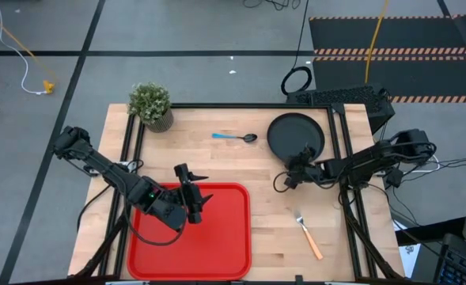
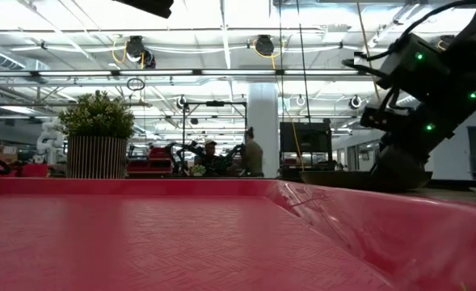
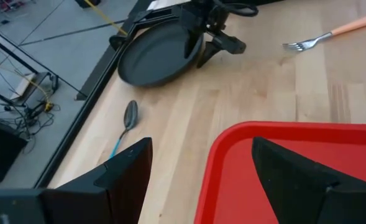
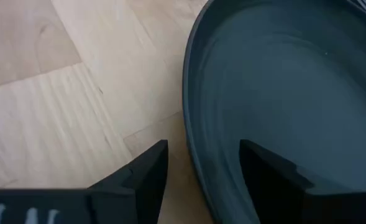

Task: Pick and place plate/cup/fork/spoon on tray
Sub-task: Put the black plate on the red serving tray

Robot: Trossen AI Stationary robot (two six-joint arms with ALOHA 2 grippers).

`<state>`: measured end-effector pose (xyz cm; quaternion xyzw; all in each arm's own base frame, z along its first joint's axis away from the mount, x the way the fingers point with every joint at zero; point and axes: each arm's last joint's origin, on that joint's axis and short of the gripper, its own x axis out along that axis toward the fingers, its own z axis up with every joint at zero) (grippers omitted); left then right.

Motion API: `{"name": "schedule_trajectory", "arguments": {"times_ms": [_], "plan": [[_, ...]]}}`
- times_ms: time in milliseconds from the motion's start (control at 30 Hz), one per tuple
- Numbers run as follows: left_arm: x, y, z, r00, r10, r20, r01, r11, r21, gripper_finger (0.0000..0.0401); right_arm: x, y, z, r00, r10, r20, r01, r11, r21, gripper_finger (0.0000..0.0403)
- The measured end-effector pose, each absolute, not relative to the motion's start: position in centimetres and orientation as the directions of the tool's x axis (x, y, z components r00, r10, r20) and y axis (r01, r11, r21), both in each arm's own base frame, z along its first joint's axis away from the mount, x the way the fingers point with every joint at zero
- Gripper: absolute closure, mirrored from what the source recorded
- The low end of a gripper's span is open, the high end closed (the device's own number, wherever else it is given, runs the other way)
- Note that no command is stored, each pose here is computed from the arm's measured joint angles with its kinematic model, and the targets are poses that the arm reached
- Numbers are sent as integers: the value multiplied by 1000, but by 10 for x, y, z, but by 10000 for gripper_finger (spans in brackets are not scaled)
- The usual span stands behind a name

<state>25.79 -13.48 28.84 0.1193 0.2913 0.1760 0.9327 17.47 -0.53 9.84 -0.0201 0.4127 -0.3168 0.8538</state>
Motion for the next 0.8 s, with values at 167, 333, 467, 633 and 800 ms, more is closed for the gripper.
{"name": "schedule_trajectory", "arguments": {"times_ms": [167, 333, 467, 633, 800], "plan": [[258, -135, 288, 768, 398, -501, -258, 909, 327, 123, 174, -5, 97, 464, -554, -691, 526, 800, -288, 257], [260, -132, 286, 768, 403, -497, -264, 907, 328, 123, 176, -4, 99, 494, -545, -677, 525, 808, -268, 340], [261, -129, 277, 767, 407, -495, -258, 903, 343, 123, 178, -3, 100, 507, -522, -685, 512, 823, -248, 393], [263, -125, 274, 759, 396, -516, -250, 910, 332, 123, 193, 2, 113, 549, -493, -675, 506, 839, -201, 387], [264, -124, 274, 758, 399, -516, -257, 910, 326, 123, 214, 8, 140, 543, -483, -687, 484, 849, -214, 400]]}}
